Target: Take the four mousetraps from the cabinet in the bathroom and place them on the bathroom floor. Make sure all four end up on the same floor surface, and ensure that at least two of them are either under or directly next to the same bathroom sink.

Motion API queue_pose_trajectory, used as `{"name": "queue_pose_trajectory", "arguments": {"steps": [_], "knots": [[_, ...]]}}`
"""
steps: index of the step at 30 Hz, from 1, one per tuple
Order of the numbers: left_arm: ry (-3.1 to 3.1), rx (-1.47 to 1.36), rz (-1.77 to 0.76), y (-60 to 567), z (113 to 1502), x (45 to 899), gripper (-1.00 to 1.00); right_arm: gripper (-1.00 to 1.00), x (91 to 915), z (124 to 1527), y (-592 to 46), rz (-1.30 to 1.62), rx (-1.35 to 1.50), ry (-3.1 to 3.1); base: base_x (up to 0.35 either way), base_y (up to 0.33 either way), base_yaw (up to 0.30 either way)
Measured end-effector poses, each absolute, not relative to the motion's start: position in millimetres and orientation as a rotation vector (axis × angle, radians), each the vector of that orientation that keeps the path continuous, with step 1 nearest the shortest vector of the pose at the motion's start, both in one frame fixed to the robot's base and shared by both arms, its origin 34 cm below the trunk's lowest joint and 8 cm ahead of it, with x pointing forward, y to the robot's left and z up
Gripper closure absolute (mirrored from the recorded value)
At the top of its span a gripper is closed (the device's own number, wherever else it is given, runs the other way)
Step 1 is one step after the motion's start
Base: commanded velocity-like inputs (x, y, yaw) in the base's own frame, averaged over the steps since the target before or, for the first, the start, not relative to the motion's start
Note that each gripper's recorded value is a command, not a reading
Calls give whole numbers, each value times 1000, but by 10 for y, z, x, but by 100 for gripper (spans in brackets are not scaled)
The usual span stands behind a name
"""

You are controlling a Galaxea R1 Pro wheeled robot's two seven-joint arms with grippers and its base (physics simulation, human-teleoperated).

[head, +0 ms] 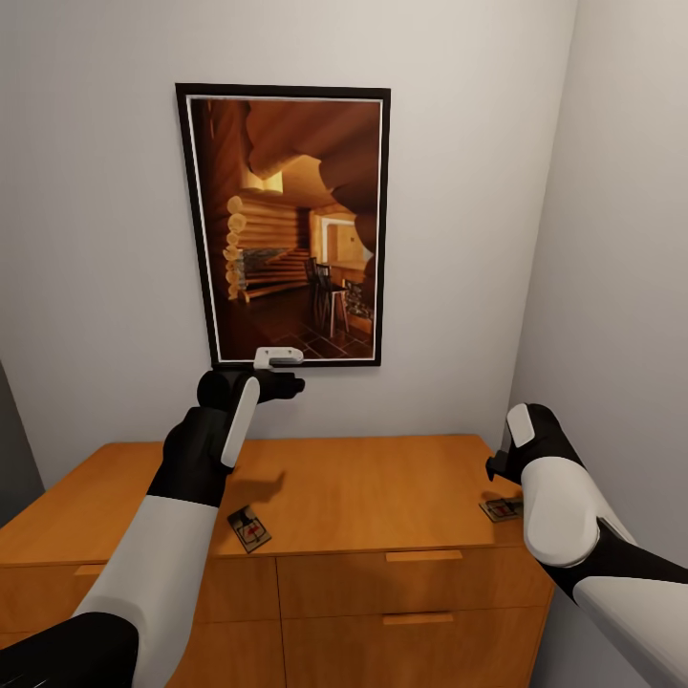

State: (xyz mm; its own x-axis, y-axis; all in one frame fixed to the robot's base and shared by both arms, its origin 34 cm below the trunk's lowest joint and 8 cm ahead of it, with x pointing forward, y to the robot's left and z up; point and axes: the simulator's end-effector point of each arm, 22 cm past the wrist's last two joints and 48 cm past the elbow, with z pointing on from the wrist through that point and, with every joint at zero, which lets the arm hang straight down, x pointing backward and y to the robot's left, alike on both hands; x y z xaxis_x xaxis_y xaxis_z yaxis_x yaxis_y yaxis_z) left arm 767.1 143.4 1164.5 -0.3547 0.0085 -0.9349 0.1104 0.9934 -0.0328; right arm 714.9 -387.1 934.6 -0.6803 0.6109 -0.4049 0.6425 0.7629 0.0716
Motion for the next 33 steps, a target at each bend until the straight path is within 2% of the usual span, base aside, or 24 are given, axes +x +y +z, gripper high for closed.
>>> {"name": "queue_pose_trajectory", "arguments": {"steps": [33], "knots": [[1931, 87, -115, 1408, 11381, 7659, -100, -100, 7141, 9081, -3863, -106, 952, 2551, 0, 0, 0]]}}
